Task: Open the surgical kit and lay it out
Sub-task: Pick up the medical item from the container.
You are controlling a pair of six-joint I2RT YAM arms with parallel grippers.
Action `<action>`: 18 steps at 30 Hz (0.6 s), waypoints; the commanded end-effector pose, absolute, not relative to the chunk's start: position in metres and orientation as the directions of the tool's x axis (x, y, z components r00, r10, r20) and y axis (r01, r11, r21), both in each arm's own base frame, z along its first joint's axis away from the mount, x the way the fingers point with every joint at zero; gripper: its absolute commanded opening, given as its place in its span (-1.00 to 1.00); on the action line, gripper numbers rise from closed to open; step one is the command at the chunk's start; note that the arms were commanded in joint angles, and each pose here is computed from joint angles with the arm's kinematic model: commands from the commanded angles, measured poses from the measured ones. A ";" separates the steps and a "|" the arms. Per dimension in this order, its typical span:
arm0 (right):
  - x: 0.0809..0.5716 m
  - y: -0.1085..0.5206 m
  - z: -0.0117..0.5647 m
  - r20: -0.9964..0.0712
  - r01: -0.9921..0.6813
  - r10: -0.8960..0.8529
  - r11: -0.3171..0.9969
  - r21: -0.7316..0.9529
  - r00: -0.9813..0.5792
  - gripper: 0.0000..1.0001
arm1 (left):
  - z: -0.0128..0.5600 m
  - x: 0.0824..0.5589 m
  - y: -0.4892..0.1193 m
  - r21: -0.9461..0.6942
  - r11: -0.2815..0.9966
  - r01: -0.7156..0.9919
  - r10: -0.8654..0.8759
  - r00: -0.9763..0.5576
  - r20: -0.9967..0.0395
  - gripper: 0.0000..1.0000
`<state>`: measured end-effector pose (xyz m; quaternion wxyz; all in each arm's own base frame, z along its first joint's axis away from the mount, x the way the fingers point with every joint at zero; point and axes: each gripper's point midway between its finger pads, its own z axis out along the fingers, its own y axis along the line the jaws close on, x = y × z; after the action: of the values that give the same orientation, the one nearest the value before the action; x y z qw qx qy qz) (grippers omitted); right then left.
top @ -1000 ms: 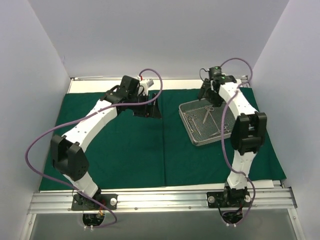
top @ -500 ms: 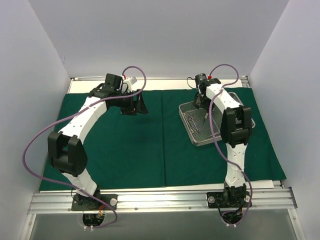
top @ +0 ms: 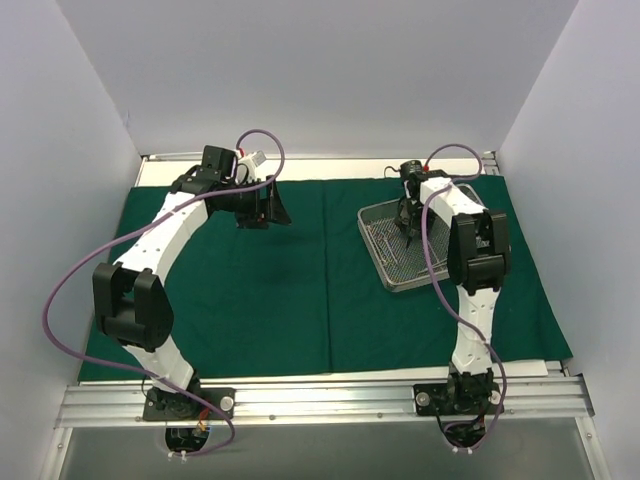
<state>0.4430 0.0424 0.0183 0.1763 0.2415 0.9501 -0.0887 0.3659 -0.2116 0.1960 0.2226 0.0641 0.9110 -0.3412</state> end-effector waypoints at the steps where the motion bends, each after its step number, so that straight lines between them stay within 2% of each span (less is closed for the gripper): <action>1: 0.428 0.037 -0.001 -0.324 0.466 0.416 0.880 -0.094 -0.850 -0.07 | 0.198 0.370 -0.210 -0.604 0.749 0.273 -0.038 -0.892 -0.451 0.71; 4: 0.412 0.038 -0.019 -0.254 0.452 0.417 0.886 -0.100 -0.873 -0.58 | 0.200 0.372 -0.209 -0.599 0.754 0.269 -0.037 -0.893 -0.449 0.70; 7: 0.402 0.039 -0.025 -0.219 0.456 0.433 0.887 -0.067 -0.874 -0.75 | 0.205 0.374 -0.208 -0.594 0.757 0.272 -0.040 -0.888 -0.457 0.70; 8: 0.393 0.041 -0.030 -0.191 0.449 0.432 0.892 -0.055 -0.881 -0.92 | 0.206 0.375 -0.208 -0.593 0.758 0.272 -0.040 -0.887 -0.459 0.70; 10: 0.392 0.036 -0.023 -0.198 0.457 0.442 0.889 -0.037 -0.875 -1.00 | 0.208 0.375 -0.207 -0.591 0.760 0.270 -0.041 -0.888 -0.458 0.70; 13: 0.395 0.030 -0.002 -0.220 0.454 0.441 0.891 -0.007 -0.870 -1.00 | 0.212 0.375 -0.208 -0.591 0.760 0.269 -0.042 -0.888 -0.458 0.70; 14: 0.404 0.022 0.031 -0.280 0.460 0.452 0.887 0.041 -0.847 -1.00 | 0.219 0.378 -0.210 -0.599 0.752 0.274 -0.046 -0.885 -0.464 0.70; 18: 0.407 0.018 0.060 -0.303 0.449 0.459 0.887 0.104 -0.835 -1.00 | 0.224 0.380 -0.215 -0.623 0.733 0.272 -0.060 -0.887 -0.457 0.70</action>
<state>0.4317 0.0343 0.0239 0.1739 0.2404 0.9549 0.0127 0.3715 -0.2096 0.2030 0.2143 0.0553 0.9142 -0.3395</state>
